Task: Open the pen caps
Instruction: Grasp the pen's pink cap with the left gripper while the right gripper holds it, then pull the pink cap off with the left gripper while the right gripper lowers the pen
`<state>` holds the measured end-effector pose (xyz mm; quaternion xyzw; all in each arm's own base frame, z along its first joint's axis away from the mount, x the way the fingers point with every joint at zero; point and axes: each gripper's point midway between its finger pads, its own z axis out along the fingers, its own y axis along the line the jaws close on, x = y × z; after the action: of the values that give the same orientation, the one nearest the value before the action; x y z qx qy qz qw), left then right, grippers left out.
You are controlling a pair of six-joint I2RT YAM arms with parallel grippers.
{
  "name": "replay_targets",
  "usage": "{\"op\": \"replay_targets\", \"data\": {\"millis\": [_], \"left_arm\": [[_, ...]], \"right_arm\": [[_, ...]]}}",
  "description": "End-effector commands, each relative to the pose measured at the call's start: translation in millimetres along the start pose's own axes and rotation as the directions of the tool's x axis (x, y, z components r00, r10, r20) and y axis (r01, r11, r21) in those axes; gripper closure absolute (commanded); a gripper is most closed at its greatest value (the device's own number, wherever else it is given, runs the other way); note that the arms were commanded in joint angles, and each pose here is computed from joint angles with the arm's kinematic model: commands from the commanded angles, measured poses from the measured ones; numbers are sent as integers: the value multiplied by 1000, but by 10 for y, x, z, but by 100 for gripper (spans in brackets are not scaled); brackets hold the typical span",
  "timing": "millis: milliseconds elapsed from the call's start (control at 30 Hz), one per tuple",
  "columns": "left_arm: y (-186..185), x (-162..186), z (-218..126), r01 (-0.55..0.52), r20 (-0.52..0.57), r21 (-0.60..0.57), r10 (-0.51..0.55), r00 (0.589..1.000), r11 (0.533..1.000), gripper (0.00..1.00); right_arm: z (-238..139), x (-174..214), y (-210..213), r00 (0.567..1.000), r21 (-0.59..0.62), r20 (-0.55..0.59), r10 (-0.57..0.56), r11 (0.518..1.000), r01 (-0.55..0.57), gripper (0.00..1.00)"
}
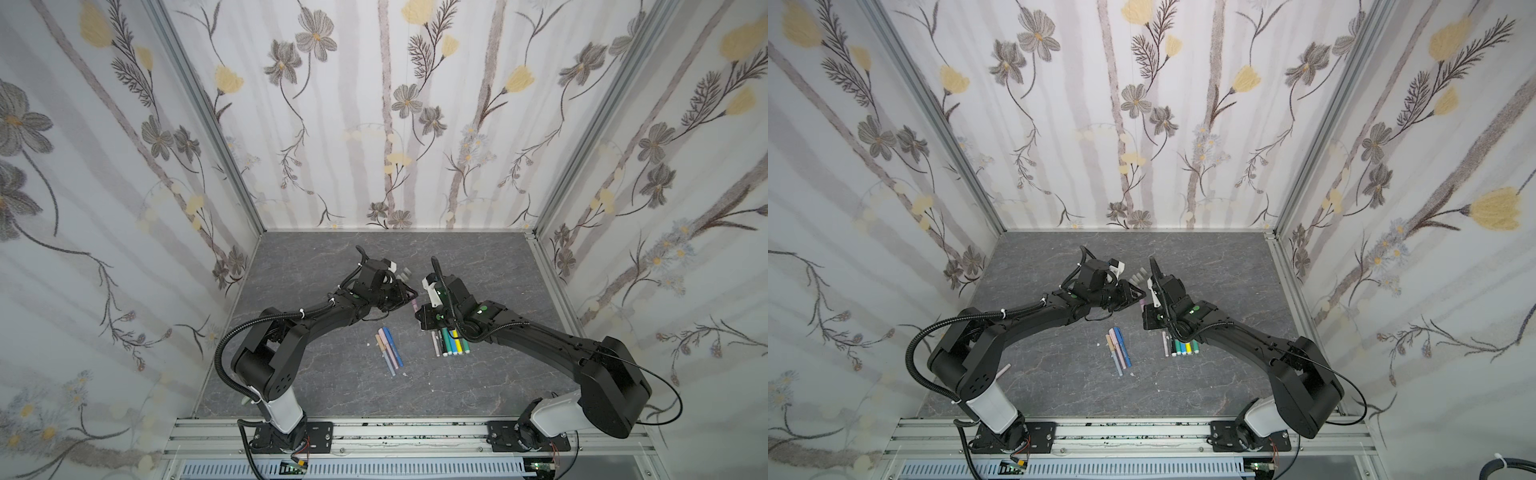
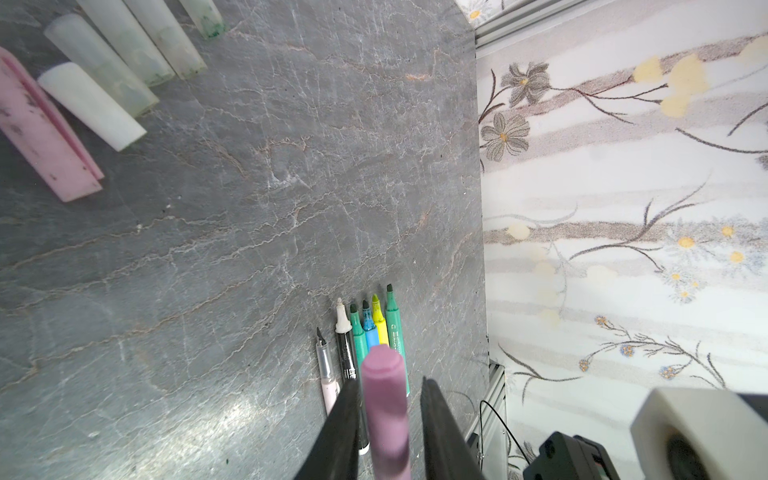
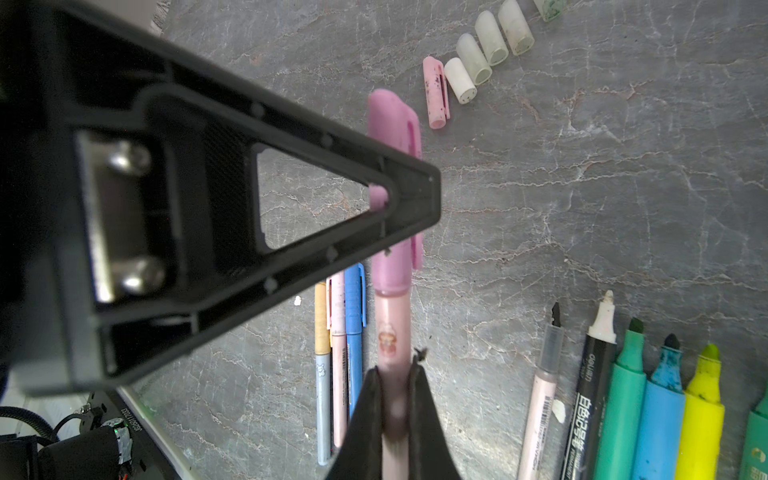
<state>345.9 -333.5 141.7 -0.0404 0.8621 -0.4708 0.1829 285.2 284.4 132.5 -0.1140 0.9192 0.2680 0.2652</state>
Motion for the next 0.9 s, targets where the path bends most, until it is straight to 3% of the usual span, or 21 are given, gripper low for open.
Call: {"op": "replay_targets", "data": {"millis": [0, 167, 333, 533, 667, 867], "left_arm": [[-56, -37, 21, -12, 8, 20, 12, 1000, 1000, 80], [-41, -3, 42, -11, -1, 17, 11, 1000, 1000, 90], [-53, -11, 40, -12, -1, 19, 12, 1000, 1000, 98], [-62, -13, 50, -12, -5, 22, 12, 1000, 1000, 100], [-72, -15, 48, -15, -5, 24, 15, 1000, 1000, 100], [-49, -16, 65, -18, -7, 16, 18, 1000, 1000, 100]], "right_arm": [[-6, -75, 69, 1000, -27, 21, 3, 1000, -3, 100], [-1, -66, 62, 1000, -26, 20, 3, 1000, -3, 100], [11, -58, 29, 1000, -13, 19, 10, 1000, -10, 81], [52, -85, 26, 1000, -12, 18, 10, 1000, -10, 78], [87, -95, 18, 1000, -10, 11, 9, 1000, -9, 81], [107, -71, 14, 1000, -15, -1, 5, 1000, -5, 100]]}}
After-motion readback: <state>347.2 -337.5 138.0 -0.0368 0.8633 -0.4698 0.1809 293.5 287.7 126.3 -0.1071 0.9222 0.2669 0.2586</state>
